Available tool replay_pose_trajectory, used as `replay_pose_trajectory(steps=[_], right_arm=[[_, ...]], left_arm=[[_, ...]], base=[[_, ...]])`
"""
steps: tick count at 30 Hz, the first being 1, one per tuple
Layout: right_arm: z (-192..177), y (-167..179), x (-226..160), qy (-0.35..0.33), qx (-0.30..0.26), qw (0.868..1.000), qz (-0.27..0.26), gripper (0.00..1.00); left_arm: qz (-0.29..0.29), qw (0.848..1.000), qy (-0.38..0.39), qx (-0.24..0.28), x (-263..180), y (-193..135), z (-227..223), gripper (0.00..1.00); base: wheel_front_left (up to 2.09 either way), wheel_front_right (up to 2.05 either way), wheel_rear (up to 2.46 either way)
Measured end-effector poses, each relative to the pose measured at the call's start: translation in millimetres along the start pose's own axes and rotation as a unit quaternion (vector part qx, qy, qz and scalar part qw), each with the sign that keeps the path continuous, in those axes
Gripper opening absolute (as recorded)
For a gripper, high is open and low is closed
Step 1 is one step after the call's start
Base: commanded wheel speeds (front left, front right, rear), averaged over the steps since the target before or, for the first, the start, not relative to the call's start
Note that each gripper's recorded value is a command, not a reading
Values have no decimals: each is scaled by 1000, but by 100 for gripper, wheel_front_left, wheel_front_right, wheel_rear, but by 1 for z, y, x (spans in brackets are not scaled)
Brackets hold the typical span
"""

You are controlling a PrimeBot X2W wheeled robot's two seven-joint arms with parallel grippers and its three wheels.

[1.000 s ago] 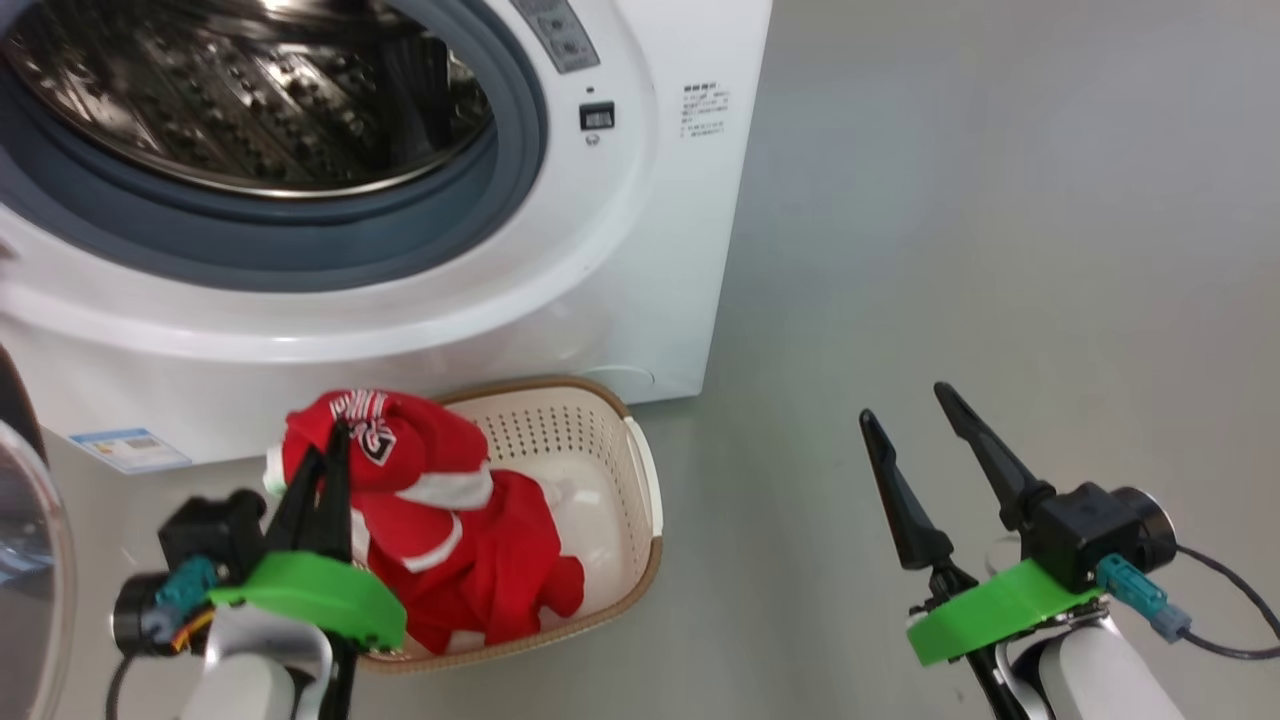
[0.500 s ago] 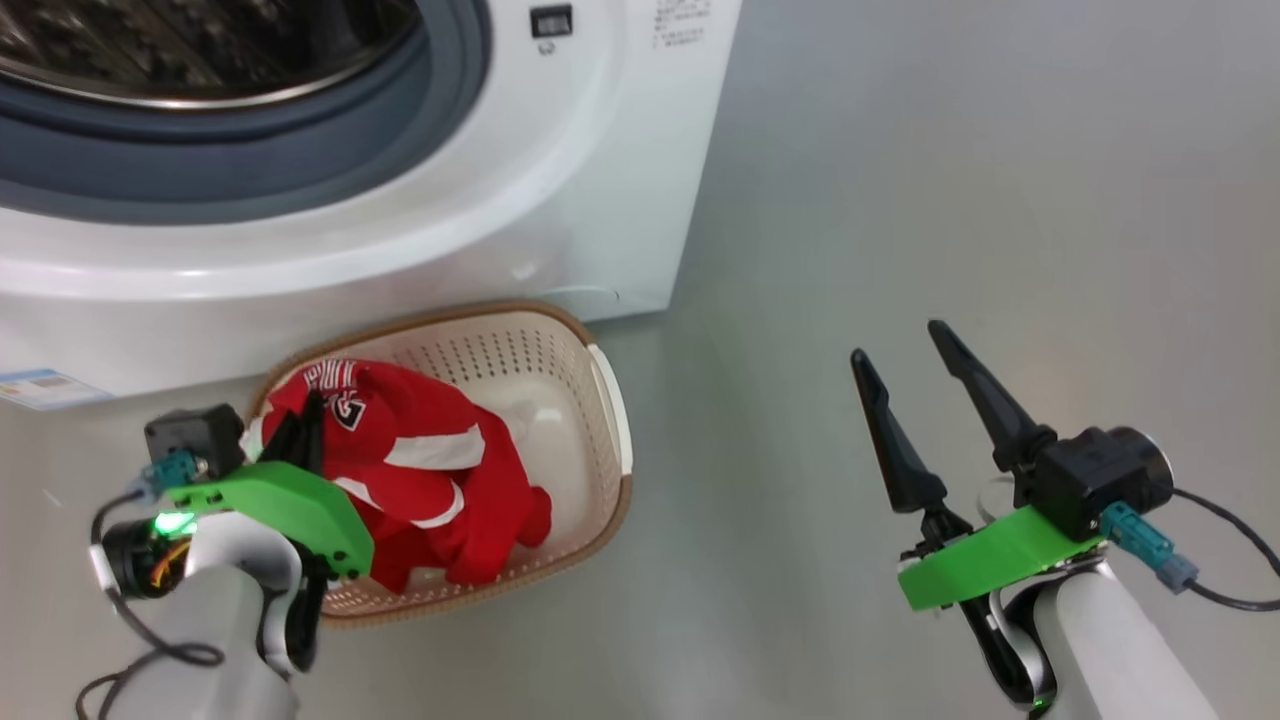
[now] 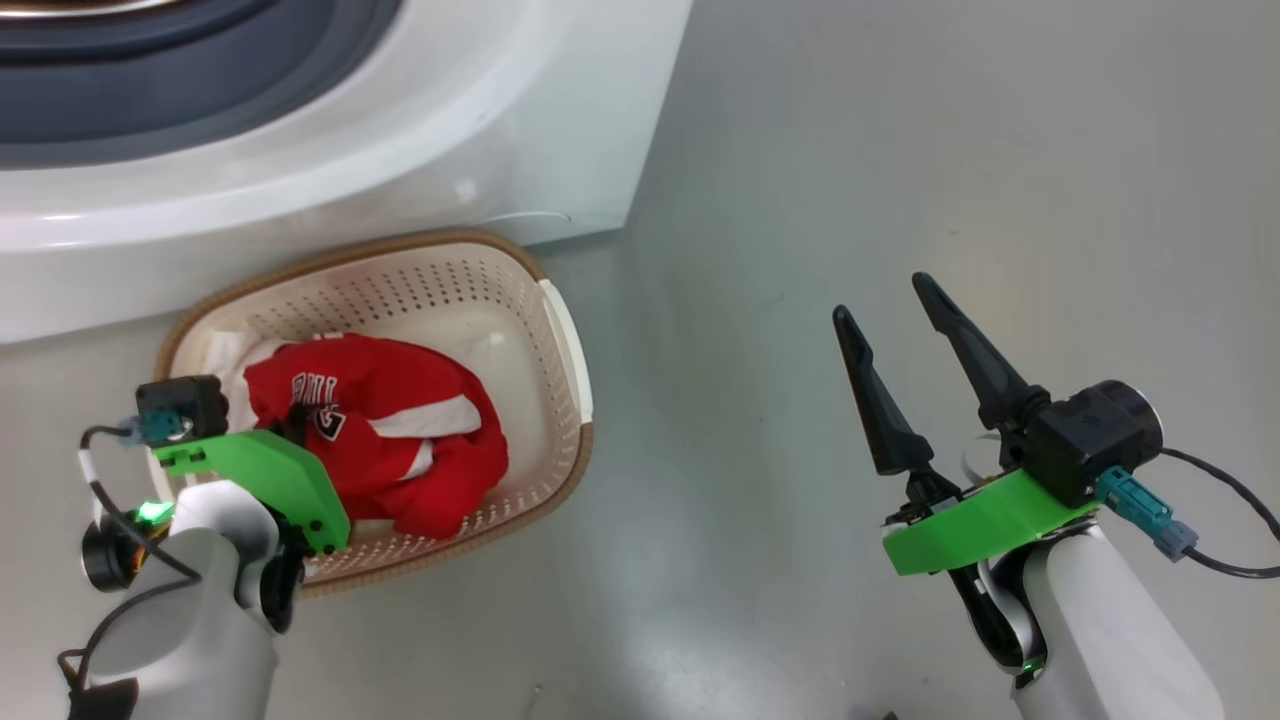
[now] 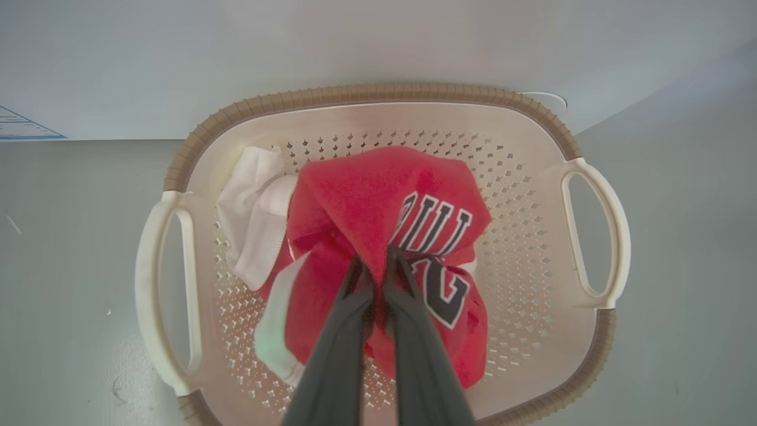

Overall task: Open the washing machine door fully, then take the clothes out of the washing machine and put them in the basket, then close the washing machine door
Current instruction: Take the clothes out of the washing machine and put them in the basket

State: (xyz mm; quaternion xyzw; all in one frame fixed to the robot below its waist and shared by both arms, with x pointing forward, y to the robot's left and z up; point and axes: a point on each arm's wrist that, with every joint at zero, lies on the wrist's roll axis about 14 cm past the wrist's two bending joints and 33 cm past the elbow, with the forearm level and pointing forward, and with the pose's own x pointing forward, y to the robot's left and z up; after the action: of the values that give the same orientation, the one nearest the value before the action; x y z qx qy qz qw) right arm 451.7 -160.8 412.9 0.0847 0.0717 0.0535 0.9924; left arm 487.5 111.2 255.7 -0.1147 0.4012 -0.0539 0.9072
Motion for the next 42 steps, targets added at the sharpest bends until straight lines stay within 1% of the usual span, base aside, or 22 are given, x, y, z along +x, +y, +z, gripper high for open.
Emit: replay_pose_trajectory(steps=[8, 13, 23, 26, 27, 28, 29, 30, 31, 42], right_arm=[[-7, -14, 0, 8, -6, 1000, -17, 100], [-12, -21, -2, 16, -5, 1000, -27, 100], [-22, -32, -1, 29, -7, 999, -41, 100], [-25, -32, 0, 32, -6, 999, -40, 100], [-26, -31, 0, 32, -5, 999, -39, 100], [-27, -30, 1, 33, -5, 999, -38, 100], [-27, -28, 2, 33, -3, 999, -35, 100], [-27, -27, 3, 32, -3, 999, -34, 100], [-26, -26, 3, 31, -3, 999, -32, 100], [-2, -16, 10, -1, -6, 1000, -17, 100]], left_arm=[[-4, 997, 76, 3, 18, -3, -37, 0], [-2, 995, 104, 6, 26, -3, -54, 0], [-7, 991, 132, 17, 40, -2, -73, 0], [-7, 992, 123, 18, 42, -1, -69, 0], [-7, 993, 118, 17, 43, -1, -67, 23], [-5, 993, 117, 17, 42, 1, -67, 39], [-2, 994, 110, 16, 41, 3, -65, 84], [-2, 994, 104, 16, 40, 4, -62, 98], [-4, 995, 97, 16, 39, 4, -60, 100], [-23, 1000, -6, 11, 20, -9, -15, 100]], base=[[0, 0, 0], [0, 0, 0], [0, 0, 0], [0, 0, 0], [0, 0, 0], [0, 0, 0], [0, 0, 0], [0, 0, 0], [0, 0, 0], [0, 0, 0]])
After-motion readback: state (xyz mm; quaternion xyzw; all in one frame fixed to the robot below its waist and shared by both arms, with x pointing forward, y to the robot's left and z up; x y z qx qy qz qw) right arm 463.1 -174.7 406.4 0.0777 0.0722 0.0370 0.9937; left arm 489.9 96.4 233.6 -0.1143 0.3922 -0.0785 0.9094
